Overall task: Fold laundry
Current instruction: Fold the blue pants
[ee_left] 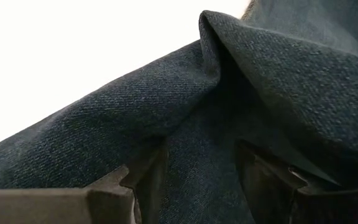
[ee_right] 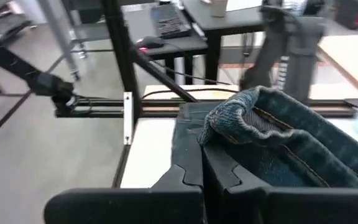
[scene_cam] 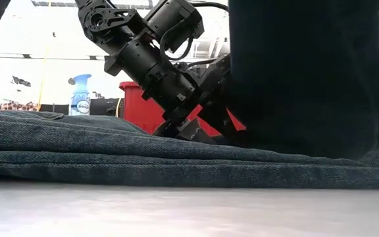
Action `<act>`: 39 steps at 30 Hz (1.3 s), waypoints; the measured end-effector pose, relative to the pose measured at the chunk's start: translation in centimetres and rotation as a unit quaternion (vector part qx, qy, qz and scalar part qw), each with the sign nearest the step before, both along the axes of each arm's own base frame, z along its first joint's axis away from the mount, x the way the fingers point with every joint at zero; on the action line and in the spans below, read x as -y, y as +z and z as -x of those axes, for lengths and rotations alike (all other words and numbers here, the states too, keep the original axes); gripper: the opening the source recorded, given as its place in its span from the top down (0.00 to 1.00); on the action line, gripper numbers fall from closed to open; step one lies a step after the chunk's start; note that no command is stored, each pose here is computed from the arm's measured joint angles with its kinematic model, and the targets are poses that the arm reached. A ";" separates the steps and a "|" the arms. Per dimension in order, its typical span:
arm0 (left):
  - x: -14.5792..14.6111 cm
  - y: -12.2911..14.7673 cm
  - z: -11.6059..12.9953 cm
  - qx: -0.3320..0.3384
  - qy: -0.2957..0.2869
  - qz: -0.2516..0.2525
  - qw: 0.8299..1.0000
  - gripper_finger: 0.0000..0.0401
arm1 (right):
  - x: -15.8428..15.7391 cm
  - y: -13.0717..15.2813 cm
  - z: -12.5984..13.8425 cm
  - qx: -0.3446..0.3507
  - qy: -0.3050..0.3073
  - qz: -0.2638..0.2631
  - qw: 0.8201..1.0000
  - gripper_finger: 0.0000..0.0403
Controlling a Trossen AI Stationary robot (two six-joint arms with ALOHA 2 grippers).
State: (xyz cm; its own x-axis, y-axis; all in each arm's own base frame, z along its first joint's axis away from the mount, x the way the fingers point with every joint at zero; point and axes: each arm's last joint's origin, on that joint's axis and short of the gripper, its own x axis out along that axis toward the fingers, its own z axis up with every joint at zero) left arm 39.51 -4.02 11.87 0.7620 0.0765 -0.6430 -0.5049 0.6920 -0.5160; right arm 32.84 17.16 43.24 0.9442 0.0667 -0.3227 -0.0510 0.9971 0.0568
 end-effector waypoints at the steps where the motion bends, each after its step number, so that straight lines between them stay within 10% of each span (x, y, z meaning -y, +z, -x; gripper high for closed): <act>1: 0.0 0.0 0.0 0.000 0.000 0.000 1.000 0.54 | 0.3 -0.3 -0.6 -0.002 0.007 -0.004 1.000 0.96; 12: 0.0 0.0 0.0 0.000 0.004 -0.003 1.000 0.54 | 3.3 -4.0 -6.1 -0.055 0.144 -0.057 0.986 0.85; 22: -0.1 0.0 0.0 0.001 0.015 -0.016 1.000 0.54 | 6.0 -3.7 -7.5 -0.002 0.160 0.016 0.987 0.70; 30: -0.2 0.0 0.0 0.002 0.013 -0.012 1.000 0.54 | 6.1 -3.7 -4.9 -0.097 0.164 0.019 0.982 0.47; 39: -0.5 6.3 1.9 0.015 -0.075 -0.079 0.994 0.54 | 3.8 -5.7 1.4 -0.346 0.168 0.038 0.922 0.45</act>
